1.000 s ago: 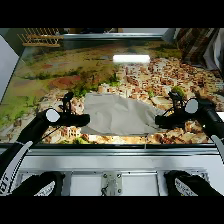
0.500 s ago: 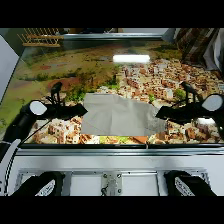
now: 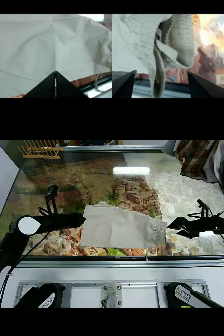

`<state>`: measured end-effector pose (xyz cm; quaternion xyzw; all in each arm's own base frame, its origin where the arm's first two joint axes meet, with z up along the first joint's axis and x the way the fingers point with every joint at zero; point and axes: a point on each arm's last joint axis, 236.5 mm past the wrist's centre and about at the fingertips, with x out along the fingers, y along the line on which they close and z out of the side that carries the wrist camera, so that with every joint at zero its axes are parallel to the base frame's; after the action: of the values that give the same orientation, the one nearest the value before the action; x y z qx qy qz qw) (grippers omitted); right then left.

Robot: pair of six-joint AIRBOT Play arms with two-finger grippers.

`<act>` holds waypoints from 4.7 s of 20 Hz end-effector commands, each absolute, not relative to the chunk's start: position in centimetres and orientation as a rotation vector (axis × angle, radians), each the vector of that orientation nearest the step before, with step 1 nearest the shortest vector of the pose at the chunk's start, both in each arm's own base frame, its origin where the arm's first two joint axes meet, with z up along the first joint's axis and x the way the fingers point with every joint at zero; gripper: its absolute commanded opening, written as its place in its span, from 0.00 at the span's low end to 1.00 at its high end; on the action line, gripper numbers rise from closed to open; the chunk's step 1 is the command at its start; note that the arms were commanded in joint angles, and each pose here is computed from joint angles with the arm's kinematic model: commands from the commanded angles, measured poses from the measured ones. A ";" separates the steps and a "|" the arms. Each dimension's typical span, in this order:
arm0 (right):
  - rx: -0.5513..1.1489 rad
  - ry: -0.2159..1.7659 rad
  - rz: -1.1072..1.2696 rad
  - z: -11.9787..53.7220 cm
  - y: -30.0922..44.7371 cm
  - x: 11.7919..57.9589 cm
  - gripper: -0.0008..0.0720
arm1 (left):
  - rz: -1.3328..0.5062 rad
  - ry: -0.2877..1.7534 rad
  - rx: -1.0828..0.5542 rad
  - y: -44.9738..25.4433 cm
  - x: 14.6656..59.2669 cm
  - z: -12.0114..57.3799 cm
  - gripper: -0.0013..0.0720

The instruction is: Fold the clothes and pants, and hang the long-sleeved shirts on hangers.

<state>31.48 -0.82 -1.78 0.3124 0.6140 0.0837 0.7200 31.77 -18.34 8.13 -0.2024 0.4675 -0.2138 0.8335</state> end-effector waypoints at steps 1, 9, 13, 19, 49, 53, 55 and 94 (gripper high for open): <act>0.766 1.356 0.312 -4.5 0.1 32.8 1.00 | -0.495 0.969 -0.419 -20.3 31.1 8.3 0.03; 0.717 1.378 0.266 -8.6 -1.6 33.5 1.00 | -0.485 0.974 -0.455 -20.8 31.0 8.4 0.03; 0.733 1.441 0.327 -10.5 0.2 32.9 1.00 | -0.482 0.976 -0.463 -20.8 31.1 8.4 0.03; 0.706 1.455 0.406 -11.0 4.0 33.6 1.00 | -0.477 0.979 -0.473 -20.8 31.1 8.4 0.03; 0.763 0.592 -0.893 8.3 -35.9 27.3 0.02 | -0.472 0.953 -0.479 -20.7 31.6 8.7 0.03; 0.870 0.902 -0.895 2.2 -29.6 22.7 0.02 | -0.466 0.920 -0.487 -20.6 32.2 9.2 0.03; 0.914 1.025 -0.854 -0.2 -25.9 21.5 0.02 | -0.464 0.911 -0.489 -20.6 32.4 9.3 0.02; 0.345 0.851 0.345 16.2 5.2 32.9 0.03 | -0.473 0.914 -0.459 -20.5 32.2 9.1 0.02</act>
<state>33.45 4.01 16.32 0.1698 0.3994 0.1454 0.8891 32.25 -20.49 9.08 -0.2168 0.4334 -0.2242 0.8455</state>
